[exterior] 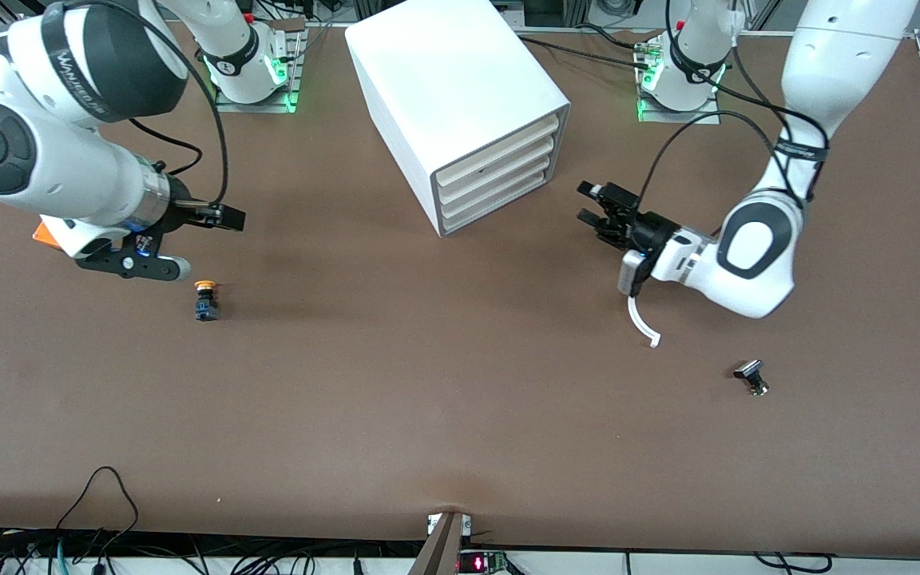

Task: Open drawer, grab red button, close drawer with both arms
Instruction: 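Reach the left gripper to the drawer handle while the right gripper advances, then pull the drawer open with the left gripper while the right gripper approaches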

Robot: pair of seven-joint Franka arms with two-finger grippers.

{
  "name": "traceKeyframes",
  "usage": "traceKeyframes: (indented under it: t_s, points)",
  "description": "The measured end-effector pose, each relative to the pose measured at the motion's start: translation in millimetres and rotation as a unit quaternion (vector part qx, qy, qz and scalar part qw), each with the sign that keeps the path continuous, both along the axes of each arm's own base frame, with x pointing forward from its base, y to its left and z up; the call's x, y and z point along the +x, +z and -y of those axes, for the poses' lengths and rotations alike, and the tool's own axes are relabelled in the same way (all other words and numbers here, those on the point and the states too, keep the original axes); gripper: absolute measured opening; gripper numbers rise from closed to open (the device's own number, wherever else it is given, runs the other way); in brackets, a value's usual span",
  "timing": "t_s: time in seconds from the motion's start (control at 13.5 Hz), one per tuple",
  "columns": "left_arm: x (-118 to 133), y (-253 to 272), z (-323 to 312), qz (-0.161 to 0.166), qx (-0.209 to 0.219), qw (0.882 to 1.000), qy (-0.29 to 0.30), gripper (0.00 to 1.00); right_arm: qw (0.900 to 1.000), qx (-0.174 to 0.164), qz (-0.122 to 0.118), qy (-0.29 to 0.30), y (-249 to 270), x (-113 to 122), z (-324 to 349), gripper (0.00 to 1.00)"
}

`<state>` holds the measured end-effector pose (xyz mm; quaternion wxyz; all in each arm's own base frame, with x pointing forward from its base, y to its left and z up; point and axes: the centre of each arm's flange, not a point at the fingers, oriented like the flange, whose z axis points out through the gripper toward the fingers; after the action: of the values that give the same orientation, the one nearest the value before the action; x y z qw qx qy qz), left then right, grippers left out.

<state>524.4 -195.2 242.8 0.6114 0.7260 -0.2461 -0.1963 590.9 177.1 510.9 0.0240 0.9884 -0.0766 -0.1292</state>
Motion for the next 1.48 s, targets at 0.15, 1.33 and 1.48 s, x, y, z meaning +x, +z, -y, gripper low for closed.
traceKeyframes:
  t_s: [0.15, 1.33, 1.48]
  points:
    - [-16.1, -21.0, 22.3, 0.003, -0.017, 1.0, -0.007, 0.83, 1.0, 0.003, 0.012, 0.002, -2.3, 1.1, -14.7, 0.99]
    - [-104.0, -92.4, 71.8, -0.026, -0.048, 0.998, -0.033, 0.46, 0.999, 0.008, 0.033, 0.008, 4.1, -0.8, -36.5, 1.0]
    - [-105.4, -91.2, 75.8, -0.025, -0.049, 0.998, -0.034, 0.3, 0.999, 0.008, 0.033, 0.006, 4.5, -0.1, -34.9, 0.99]
